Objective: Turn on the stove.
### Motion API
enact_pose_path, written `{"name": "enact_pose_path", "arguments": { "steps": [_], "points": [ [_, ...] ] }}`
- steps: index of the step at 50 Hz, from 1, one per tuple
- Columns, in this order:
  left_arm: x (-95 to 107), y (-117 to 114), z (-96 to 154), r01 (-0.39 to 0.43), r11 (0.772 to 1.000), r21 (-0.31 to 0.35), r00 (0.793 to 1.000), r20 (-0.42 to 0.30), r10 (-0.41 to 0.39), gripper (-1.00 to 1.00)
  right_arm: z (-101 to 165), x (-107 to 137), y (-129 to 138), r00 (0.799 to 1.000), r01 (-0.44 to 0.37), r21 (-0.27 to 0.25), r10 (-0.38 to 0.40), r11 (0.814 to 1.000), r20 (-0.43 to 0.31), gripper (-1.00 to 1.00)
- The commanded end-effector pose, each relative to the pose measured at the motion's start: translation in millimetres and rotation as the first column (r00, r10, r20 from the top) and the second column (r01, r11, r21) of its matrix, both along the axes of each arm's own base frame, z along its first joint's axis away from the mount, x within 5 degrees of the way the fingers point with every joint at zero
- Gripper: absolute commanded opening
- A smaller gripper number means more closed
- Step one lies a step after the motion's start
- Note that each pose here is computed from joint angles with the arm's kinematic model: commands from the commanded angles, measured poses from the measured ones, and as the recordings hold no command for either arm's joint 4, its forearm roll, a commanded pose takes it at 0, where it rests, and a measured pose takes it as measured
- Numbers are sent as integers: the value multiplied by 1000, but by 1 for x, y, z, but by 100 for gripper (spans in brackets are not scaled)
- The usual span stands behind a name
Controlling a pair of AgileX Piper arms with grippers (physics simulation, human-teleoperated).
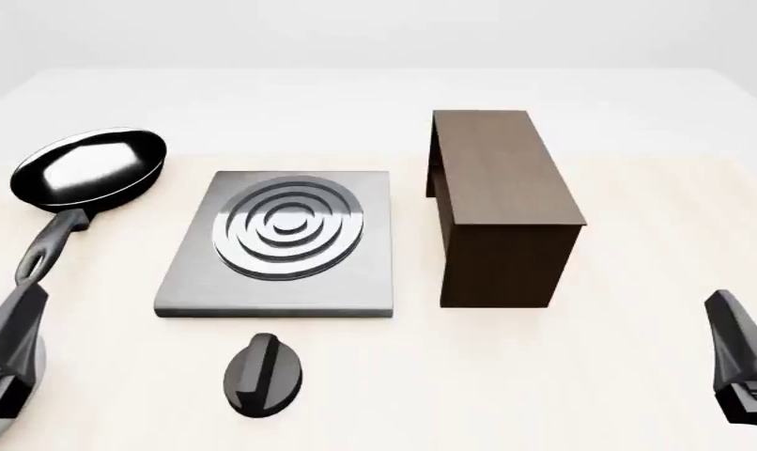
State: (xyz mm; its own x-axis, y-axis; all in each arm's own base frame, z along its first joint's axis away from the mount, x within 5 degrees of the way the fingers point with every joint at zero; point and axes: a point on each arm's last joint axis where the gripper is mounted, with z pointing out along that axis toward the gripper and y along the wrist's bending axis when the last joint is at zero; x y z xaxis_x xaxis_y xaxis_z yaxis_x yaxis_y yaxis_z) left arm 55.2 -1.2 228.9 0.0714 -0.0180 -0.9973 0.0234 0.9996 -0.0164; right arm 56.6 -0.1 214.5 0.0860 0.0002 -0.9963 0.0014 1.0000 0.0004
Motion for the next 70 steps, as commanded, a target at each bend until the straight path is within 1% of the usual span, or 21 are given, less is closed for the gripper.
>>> {"name": "enact_pose_path", "arguments": {
  "steps": [1, 8, 17, 19, 20, 22, 23, 24, 29, 38, 44, 45, 47, 52, 53, 57, 60, 64, 67, 68, 70],
  "points": [
    [1, 1, -15, -20, 999, 25, 1000, 15, 20, 100, 0, 0, 0, 1000, -2, 0, 2, 1000, 0, 100],
    [2, 1, -15, -26, 999, 20, 1000, 13, 26, 100, 0, 0, 0, 1000, -2, 0, 2, 1000, 0, 100],
    [12, 4, -12, -67, 998, 15, 998, 8, 67, 100, 0, 0, 0, 1000, -2, 0, 2, 1000, 0, 100],
    [10, 5, -10, -79, 997, 19, 997, 21, 78, 100, 0, 0, 0, 1000, -2, -1, 2, 1000, 0, 100],
    [5, 5, -5, -88, 996, 22, 995, 44, 87, 100, 0, 0, 0, 1000, -2, 0, 2, 1000, 0, 100],
    [3, 5, -2, -92, 995, 28, 995, 48, 91, 100, 0, 0, 0, 1000, -2, 0, 2, 1000, 0, 100],
    [-3, 4, 6, -88, 996, 25, 993, 77, 86, 100, 0, 0, 0, 1000, -2, -1, 2, 1000, 0, 100],
    [-4, 4, 10, -89, 996, 22, 993, 85, 87, 100, 0, 0, 0, 1000, -2, 0, 2, 1000, 0, 100],
    [-8, 4, 22, -86, 996, 28, 992, 95, 83, 100, 0, 0, 0, 1000, -2, 0, 2, 1000, 0, 100],
    [-10, 4, 31, -100, 994, 52, 993, 66, 96, 100, 0, 0, 0, 1000, -2, -1, 2, 1000, -1, 100],
    [-12, 4, 41, -90, 996, 26, 995, 45, 89, 100, 0, 0, 0, 1000, -2, 0, 2, 1000, 0, 100],
    [-16, 5, 44, -115, 991, 64, 991, 70, 110, 100, 0, 0, 0, 1000, -2, -1, 2, 1000, -1, 100],
    [-12, 6, 47, -133, 988, 73, 990, 46, 130, 100, 0, 0, 0, 1000, -2, -1, 2, 1000, -1, 100],
    [-10, 5, 59, -116, 991, 73, 993, 29, 114, 100, 0, 0, 0, 1000, -2, 0, 2, 1000, 0, 100],
    [-13, 5, 63, -112, 990, 82, 993, 42, 109, 100, 0, 0, 0, 1000, -2, -1, 2, 1000, -1, 100],
    [-15, 3, 73, -90, 990, 113, 996, 36, 86, 100, 0, 0, 0, 1000, -2, -1, 2, 1000, -1, 100],
    [-9, 3, 81, -67, 991, 113, 998, 6, 67, 100, 0, 0, 0, 1000, -2, 0, 2, 1000, -1, 100],
    [-7, 3, 90, -63, 991, 116, 998, 6, 62, 100, 0, 0, 0, 1000, -2, -1, 2, 1000, -1, 100],
    [-5, 2, 98, -47, 990, 130, 999, -7, 49, 100, 0, 0, 0, 1000, -2, -1, 2, 1000, -1, 100],
    [-1, 2, 101, -44, 988, 147, 998, -30, 49, 100, 0, 0, 0, 1000, -2, -1, 2, 1000, -1, 100],
    [3, 2, 106, -45, 987, 156, 998, -45, 53, 100, 0, 0, 0, 1000, -2, -1, 2, 1000, -1, 100]
  ]
}}
